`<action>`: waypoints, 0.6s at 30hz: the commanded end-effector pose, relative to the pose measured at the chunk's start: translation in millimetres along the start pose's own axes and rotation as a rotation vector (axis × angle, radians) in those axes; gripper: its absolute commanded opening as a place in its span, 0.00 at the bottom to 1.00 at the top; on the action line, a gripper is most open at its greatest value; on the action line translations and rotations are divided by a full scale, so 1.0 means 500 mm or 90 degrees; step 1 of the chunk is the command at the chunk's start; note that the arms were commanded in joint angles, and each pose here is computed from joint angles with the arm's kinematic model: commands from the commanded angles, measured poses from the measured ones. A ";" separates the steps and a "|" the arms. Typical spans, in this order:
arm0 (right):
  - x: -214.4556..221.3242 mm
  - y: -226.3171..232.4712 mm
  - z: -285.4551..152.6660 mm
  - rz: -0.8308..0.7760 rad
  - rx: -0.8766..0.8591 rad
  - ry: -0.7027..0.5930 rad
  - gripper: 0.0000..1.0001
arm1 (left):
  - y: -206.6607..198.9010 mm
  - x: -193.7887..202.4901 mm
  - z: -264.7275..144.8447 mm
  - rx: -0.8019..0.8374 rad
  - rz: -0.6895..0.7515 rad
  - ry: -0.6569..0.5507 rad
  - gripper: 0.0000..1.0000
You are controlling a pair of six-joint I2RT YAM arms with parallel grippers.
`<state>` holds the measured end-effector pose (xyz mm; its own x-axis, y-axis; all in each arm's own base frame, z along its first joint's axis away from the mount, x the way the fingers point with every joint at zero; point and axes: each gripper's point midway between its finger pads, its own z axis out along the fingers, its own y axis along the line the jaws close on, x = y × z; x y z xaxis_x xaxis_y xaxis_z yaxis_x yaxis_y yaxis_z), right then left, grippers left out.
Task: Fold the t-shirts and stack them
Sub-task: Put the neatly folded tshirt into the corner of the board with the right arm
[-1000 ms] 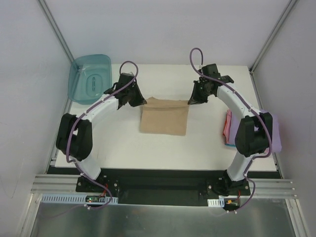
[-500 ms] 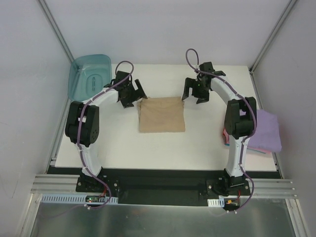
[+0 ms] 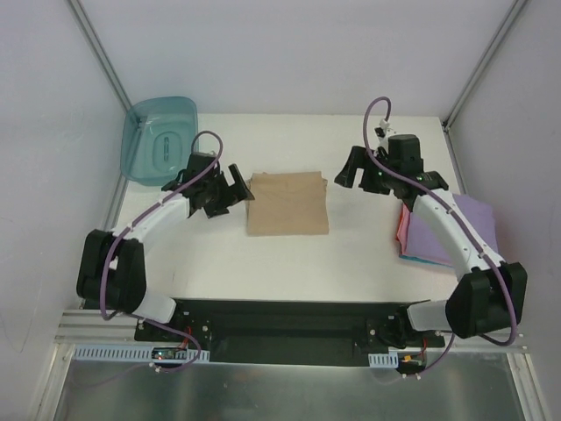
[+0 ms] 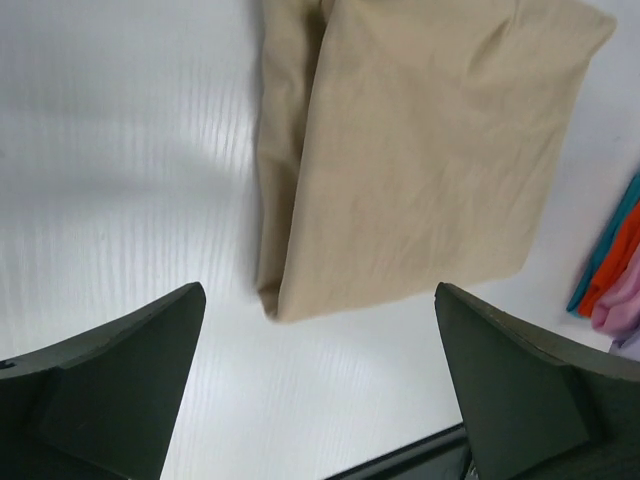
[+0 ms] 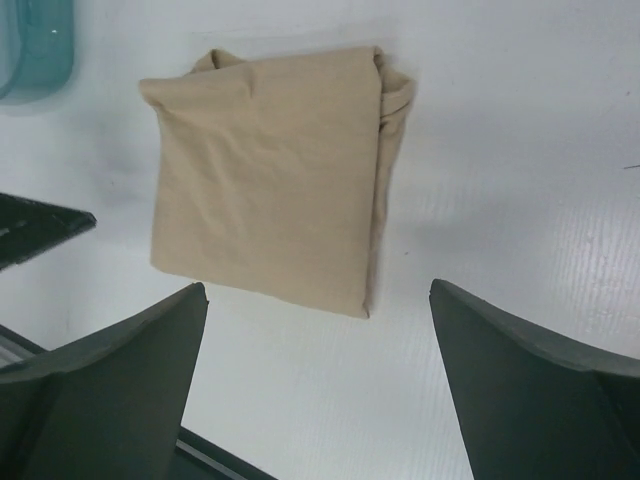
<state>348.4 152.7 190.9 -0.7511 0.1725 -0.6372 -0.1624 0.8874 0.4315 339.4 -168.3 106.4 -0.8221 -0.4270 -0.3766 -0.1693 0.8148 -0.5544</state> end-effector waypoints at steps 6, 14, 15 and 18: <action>0.046 0.005 0.133 0.048 -0.019 0.079 0.97 | 0.087 0.150 -0.078 0.003 -0.020 -0.003 0.99; 0.124 0.011 0.244 0.007 0.047 0.186 0.97 | 0.132 0.218 -0.123 0.039 -0.056 -0.038 0.99; 0.141 -0.001 0.263 0.008 0.060 0.205 0.99 | 0.143 0.230 -0.120 0.035 -0.063 -0.032 0.99; 0.168 -0.013 0.287 0.009 0.090 0.229 0.92 | 0.144 0.240 -0.124 0.046 -0.070 -0.033 0.99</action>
<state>369.5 224.1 53.1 -0.9295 0.0454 -0.3661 -0.1085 0.9149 0.3889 200.2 -135.8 69.8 -0.7830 -0.5035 -0.3653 -0.1933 0.7551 -0.6265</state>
